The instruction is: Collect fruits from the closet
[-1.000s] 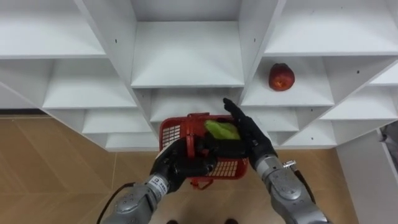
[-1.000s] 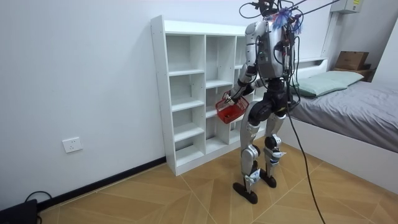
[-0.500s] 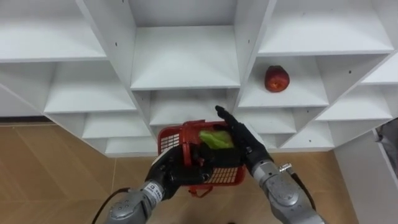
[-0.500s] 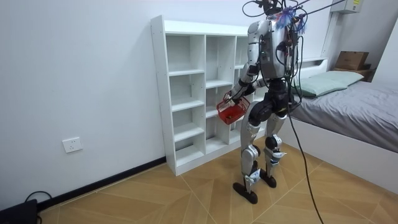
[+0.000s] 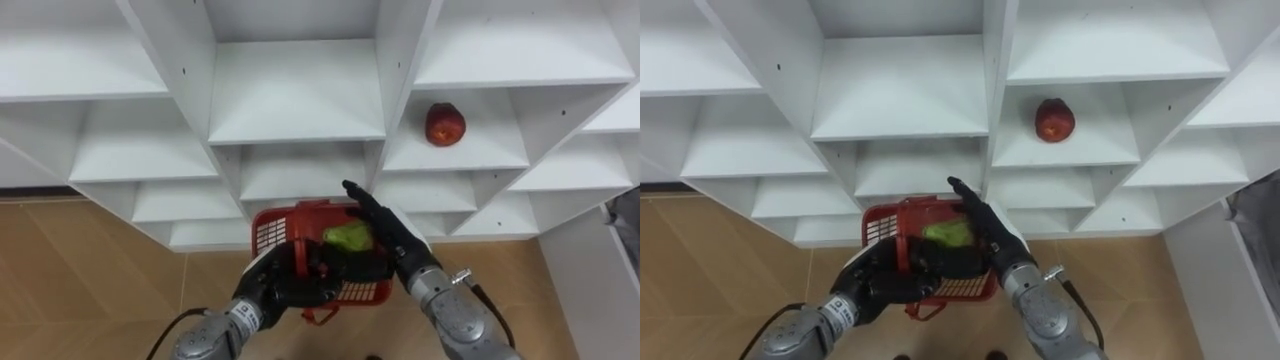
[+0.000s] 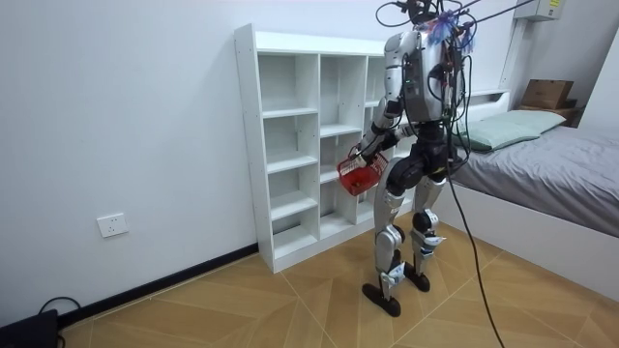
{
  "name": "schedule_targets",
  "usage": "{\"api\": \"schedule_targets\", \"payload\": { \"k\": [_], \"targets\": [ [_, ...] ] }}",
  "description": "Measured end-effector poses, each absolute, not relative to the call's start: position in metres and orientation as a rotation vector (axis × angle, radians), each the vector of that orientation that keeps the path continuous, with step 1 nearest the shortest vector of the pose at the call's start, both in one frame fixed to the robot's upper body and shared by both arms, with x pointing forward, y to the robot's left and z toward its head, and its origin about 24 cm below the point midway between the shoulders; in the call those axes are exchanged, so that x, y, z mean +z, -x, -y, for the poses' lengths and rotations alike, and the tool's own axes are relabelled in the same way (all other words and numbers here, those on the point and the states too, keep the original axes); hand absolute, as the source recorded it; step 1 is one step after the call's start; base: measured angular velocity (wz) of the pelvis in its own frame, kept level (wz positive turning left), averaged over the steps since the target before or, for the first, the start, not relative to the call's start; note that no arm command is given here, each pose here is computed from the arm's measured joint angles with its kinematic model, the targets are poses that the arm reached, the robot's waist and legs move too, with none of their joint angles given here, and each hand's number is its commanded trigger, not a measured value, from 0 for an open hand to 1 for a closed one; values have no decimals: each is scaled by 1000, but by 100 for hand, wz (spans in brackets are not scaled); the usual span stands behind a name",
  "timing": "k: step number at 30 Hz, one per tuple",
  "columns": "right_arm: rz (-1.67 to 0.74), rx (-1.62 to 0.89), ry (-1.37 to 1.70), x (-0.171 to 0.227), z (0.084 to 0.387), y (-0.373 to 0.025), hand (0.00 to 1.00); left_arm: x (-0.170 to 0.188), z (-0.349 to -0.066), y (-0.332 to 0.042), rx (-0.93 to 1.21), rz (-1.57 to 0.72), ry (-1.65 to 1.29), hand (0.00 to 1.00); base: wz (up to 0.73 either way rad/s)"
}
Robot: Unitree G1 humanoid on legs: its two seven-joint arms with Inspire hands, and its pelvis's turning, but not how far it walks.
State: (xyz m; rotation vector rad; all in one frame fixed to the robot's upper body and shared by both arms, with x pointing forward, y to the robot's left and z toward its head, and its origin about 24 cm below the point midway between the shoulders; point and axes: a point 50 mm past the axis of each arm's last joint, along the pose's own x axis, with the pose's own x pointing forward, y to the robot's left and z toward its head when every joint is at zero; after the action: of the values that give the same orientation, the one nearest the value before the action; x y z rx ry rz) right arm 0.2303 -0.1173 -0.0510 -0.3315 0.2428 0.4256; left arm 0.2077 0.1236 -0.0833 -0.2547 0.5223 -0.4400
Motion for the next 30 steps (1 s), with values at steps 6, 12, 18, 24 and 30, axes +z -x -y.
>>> {"api": "schedule_targets", "payload": {
  "k": [6,12,18,24,30],
  "targets": [
    [-249,455,356,-54,115,-223,0,-88,-131,-201,-431,-546,225,100,-5],
    [-278,488,358,-58,114,-217,0,-91,-136,-196,-405,-566,210,100,-4],
    [-268,491,344,-55,113,-214,0,-91,-139,-196,-394,-566,185,100,0],
    [-250,505,341,-51,112,-212,0,-91,-146,-199,-353,-564,139,100,0],
    [-283,535,354,-57,116,-204,0,-103,-155,-190,-300,-631,98,100,0]
  ]
}}
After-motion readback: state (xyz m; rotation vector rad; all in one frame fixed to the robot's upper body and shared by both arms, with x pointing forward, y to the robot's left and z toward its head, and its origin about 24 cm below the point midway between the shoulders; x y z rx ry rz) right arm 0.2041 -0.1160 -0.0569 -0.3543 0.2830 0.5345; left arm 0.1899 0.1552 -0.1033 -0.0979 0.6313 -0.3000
